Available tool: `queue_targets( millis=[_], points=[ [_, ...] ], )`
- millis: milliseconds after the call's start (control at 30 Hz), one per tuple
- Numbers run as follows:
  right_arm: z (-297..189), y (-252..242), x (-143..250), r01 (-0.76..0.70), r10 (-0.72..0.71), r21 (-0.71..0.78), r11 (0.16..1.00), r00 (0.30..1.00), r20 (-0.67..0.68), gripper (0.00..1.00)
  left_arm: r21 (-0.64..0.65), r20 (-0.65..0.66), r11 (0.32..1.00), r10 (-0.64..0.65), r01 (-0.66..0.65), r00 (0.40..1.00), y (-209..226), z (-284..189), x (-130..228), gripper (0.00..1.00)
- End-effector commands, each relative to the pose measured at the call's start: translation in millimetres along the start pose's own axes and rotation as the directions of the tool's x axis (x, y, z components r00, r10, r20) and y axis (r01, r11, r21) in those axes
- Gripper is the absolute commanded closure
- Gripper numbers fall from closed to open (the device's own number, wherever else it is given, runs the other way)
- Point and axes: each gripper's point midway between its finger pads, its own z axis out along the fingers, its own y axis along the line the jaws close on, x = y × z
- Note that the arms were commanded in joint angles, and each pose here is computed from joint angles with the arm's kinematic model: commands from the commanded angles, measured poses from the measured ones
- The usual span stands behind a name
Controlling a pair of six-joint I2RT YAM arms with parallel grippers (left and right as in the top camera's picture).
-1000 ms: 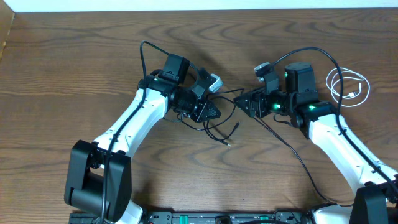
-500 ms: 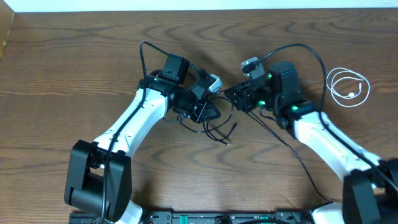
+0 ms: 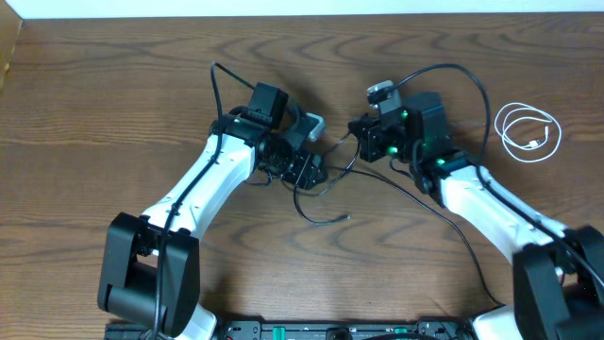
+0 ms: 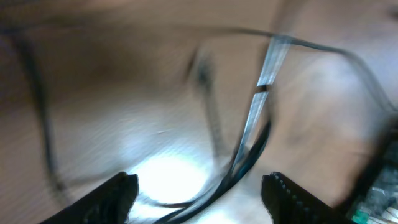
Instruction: Untangle cables
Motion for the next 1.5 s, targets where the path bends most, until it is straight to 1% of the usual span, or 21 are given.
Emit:
queue_targets(
  millis=[0,167,300,367,467,533,667,800,1000,1033,1067,1100,1133,1167,1200,1333,1467],
  points=[
    [-25,5,-27,0.001,-0.002,0.024,1.000,0.997,0.078,0.99,-0.194,-0.010,0.977,-0.096,0.092,0.995,33,-2,6,0.28],
    [-48,12,-43,-0.010,0.007,0.025,1.000,0.993,0.121,0.99,-0.194,-0.005,0.975,-0.111,0.108,0.994,34,-2,5,0.27],
    [-65,26,-58,0.010,-0.010,0.001,1.000,0.985,0.175,0.99,-0.195,0.031,0.962,-0.188,0.190,0.982,38,-4,1,0.27],
    [-70,30,-62,-0.007,0.008,-0.007,1.000,0.982,0.188,0.99,-0.169,0.035,0.966,-0.192,0.195,0.981,35,-4,-1,0.27],
    [-73,34,-60,-0.015,0.020,-0.030,0.999,0.984,0.179,0.99,-0.075,0.033,0.989,-0.123,0.125,0.992,20,-2,-5,0.27],
    [-72,36,-58,-0.028,0.036,-0.045,0.999,0.986,0.166,0.99,-0.040,0.038,0.995,-0.088,0.090,0.995,14,-2,-8,0.27],
    [-72,43,-55,-0.029,0.041,-0.084,0.996,0.988,0.151,0.99,-0.023,0.054,0.997,-0.076,0.077,0.996,11,-1,-12,0.27],
    [-72,44,-56,-0.042,0.055,-0.090,0.995,0.987,0.151,0.99,0.003,0.050,0.998,-0.066,0.066,0.997,7,1,-12,0.27],
    [-73,47,-55,-0.060,0.076,-0.114,0.992,0.987,0.142,0.99,0.009,0.033,0.999,-0.045,0.044,0.998,8,21,-14,0.27],
    [-73,48,-54,-0.060,0.076,-0.117,0.991,0.987,0.140,0.99,0.010,0.032,0.999,-0.041,0.041,0.999,9,26,-15,0.29],
    [-73,49,-54,-0.059,0.076,-0.123,0.991,0.988,0.138,0.99,0.011,0.032,0.999,-0.038,0.037,0.999,10,31,-16,0.40],
    [-73,51,-54,-0.057,0.075,-0.132,0.990,0.988,0.135,0.99,0.011,0.032,0.999,-0.038,0.038,0.999,12,35,-17,0.56],
    [-73,52,-53,-0.056,0.075,-0.140,0.989,0.988,0.132,0.99,0.010,0.033,0.999,-0.045,0.044,0.998,15,39,-17,0.76],
    [-74,54,-53,-0.054,0.074,-0.148,0.987,0.989,0.130,0.99,0.004,0.035,0.998,-0.057,0.057,0.998,18,42,-18,0.88],
    [-74,56,-54,-0.050,0.071,-0.160,0.986,0.989,0.130,0.99,-0.011,0.037,0.997,-0.079,0.079,0.996,23,43,-19,0.92],
    [-83,67,-60,-0.030,0.064,-0.223,0.974,0.987,0.144,0.99,-0.083,0.054,0.986,-0.142,0.146,0.988,45,39,-19,0.93],
    [-102,73,-75,-0.030,0.082,-0.255,0.966,0.978,0.194,0.99,-0.098,0.069,0.976,-0.188,0.194,0.980,63,31,-17,0.93]
  ],
)
